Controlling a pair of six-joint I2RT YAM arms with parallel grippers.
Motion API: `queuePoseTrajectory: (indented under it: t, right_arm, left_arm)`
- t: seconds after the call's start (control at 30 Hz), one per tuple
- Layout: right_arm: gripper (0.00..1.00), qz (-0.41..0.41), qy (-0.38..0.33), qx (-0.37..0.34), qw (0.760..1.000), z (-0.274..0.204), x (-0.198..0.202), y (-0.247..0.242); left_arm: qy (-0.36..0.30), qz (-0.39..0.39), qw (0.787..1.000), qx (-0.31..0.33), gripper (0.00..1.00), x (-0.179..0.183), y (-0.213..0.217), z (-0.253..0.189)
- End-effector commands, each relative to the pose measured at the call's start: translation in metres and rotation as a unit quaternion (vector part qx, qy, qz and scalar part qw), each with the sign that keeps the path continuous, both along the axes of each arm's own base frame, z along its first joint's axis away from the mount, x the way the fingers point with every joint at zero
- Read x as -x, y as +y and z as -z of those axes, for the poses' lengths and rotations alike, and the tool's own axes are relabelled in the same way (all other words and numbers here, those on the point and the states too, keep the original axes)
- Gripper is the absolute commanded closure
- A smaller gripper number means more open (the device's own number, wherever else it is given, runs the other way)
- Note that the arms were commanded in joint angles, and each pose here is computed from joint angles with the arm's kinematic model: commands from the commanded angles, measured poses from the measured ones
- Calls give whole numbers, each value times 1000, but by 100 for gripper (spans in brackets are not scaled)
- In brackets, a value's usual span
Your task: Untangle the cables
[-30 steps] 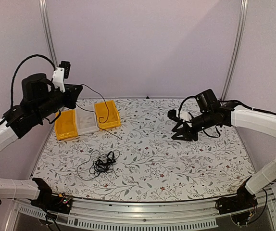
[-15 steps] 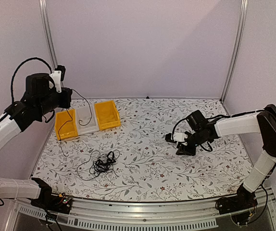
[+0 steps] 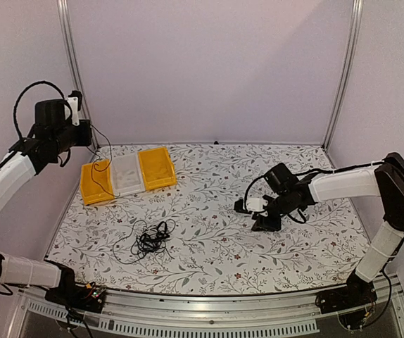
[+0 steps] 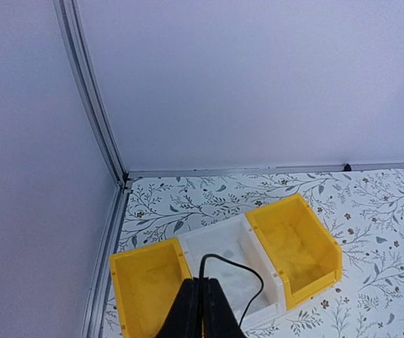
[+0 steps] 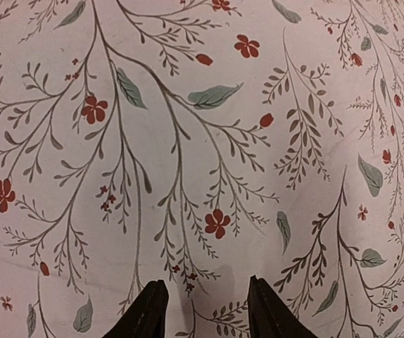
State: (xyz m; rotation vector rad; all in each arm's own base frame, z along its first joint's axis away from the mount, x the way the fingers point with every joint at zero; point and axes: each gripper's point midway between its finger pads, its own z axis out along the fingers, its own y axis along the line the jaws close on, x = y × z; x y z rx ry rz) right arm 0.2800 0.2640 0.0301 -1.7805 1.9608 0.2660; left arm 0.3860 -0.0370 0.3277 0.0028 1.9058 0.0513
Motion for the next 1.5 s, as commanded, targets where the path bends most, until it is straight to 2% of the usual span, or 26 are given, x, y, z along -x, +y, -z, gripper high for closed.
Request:
queuePoseTrajectory:
  t: [0.0,0.1,0.17,0.23,0.43,0.93,1.2,1.47]
  right_arm:
    - [55,16,-40,-114,993,-94,-19,24]
    - [52,34,-67,-207,976,-172,-32,17]
    - [51,48,-56,-270,960,-211,-36,4]
    - [50,70,-45,-302,950,-226,-43,-12]
    - [47,124,-75,-267,953,-175,-50,-41]
    - [46,126,-88,-232,960,-157,-59,-46]
    - [45,121,-79,-224,964,-147,-58,-45]
    - [45,118,-72,-216,967,-139,-58,-45]
  left_arm:
    - [-22,-16,1000,2,100,-14,17,-17]
    - [-28,-30,999,0,100,-19,30,-20]
    - [-34,-38,999,3,100,-22,38,-21]
    - [-38,-41,998,8,100,-25,44,-22]
    - [-51,-44,998,15,100,-35,52,-31]
    - [-61,-51,997,11,100,-76,59,-38]
    - [-35,-68,997,0,100,-88,76,-6]
    - [2,-86,996,-12,100,-84,91,29]
